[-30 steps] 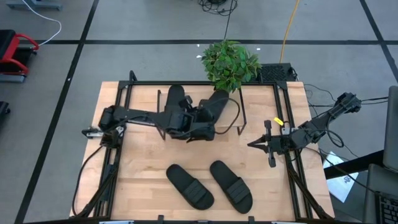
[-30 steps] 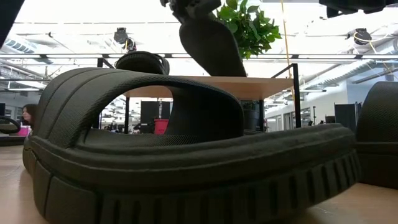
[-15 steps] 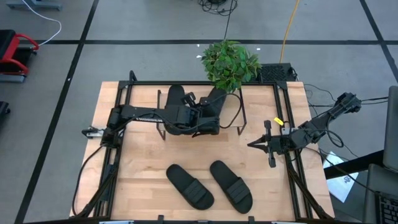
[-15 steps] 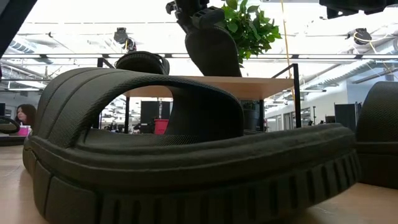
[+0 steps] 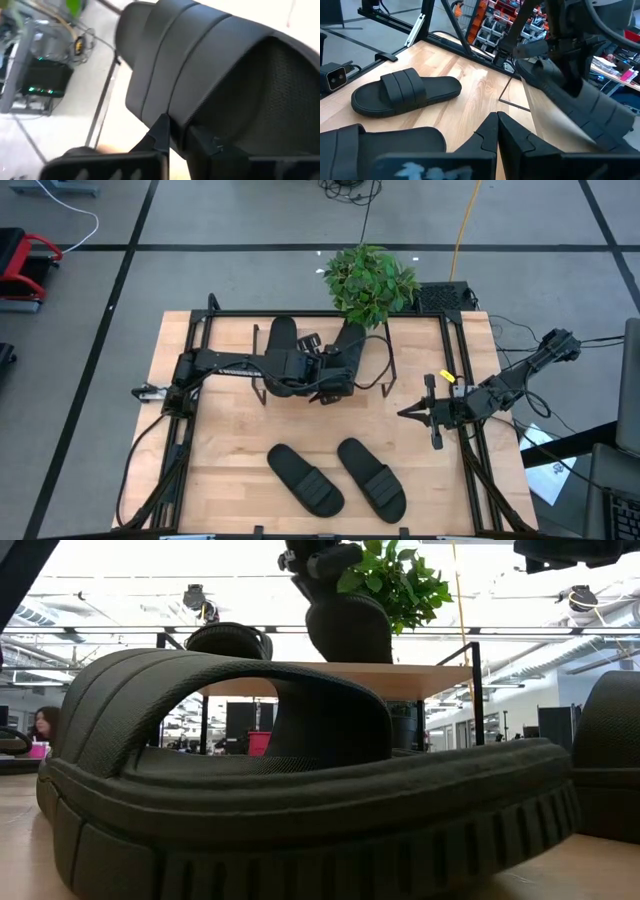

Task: Pick and place slides into the shelf
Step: Put the black slide on the shelf

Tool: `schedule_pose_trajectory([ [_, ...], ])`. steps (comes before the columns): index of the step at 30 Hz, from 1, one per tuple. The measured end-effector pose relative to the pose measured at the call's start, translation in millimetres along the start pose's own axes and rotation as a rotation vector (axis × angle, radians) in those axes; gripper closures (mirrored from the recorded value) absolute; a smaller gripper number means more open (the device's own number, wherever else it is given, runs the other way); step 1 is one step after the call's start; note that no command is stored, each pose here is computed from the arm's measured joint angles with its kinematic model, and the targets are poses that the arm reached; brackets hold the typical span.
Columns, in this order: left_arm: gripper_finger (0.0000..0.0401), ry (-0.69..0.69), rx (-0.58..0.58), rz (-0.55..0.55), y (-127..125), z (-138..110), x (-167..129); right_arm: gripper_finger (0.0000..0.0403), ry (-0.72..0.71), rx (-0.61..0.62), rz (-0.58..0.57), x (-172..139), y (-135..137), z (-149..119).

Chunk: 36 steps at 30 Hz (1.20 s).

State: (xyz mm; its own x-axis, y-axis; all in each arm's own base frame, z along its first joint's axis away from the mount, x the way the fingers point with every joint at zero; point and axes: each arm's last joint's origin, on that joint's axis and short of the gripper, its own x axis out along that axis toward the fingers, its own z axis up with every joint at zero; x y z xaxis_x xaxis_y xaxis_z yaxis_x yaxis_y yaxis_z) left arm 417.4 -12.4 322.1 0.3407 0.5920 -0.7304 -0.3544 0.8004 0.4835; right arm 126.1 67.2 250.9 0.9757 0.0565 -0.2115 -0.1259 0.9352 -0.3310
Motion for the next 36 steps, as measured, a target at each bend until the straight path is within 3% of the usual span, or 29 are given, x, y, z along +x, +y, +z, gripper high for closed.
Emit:
schedule_pose_trajectory([
  [10,0.0269,-0.027,0.075,-0.128,-5,4,-1,0.0403,0.0,0.019,0.0,0,0,0],
  [18,0.0231,-0.05,0.197,-0.13,-10,4,-4,0.0403,0.001,0.019,0.001,0,0,0],
  [27,0.0238,-0.106,0.371,-0.135,-13,3,-24,0.0403,0.001,0.019,0.001,0,0,0],
  [32,0.0256,-0.139,0.341,-0.159,-2,0,-57,0.0403,0.004,0.019,0.001,0,0,-1],
  [36,0.0312,-0.037,0.287,-0.194,4,-12,-61,0.0403,0.003,0.018,0.001,0,0,-1],
])
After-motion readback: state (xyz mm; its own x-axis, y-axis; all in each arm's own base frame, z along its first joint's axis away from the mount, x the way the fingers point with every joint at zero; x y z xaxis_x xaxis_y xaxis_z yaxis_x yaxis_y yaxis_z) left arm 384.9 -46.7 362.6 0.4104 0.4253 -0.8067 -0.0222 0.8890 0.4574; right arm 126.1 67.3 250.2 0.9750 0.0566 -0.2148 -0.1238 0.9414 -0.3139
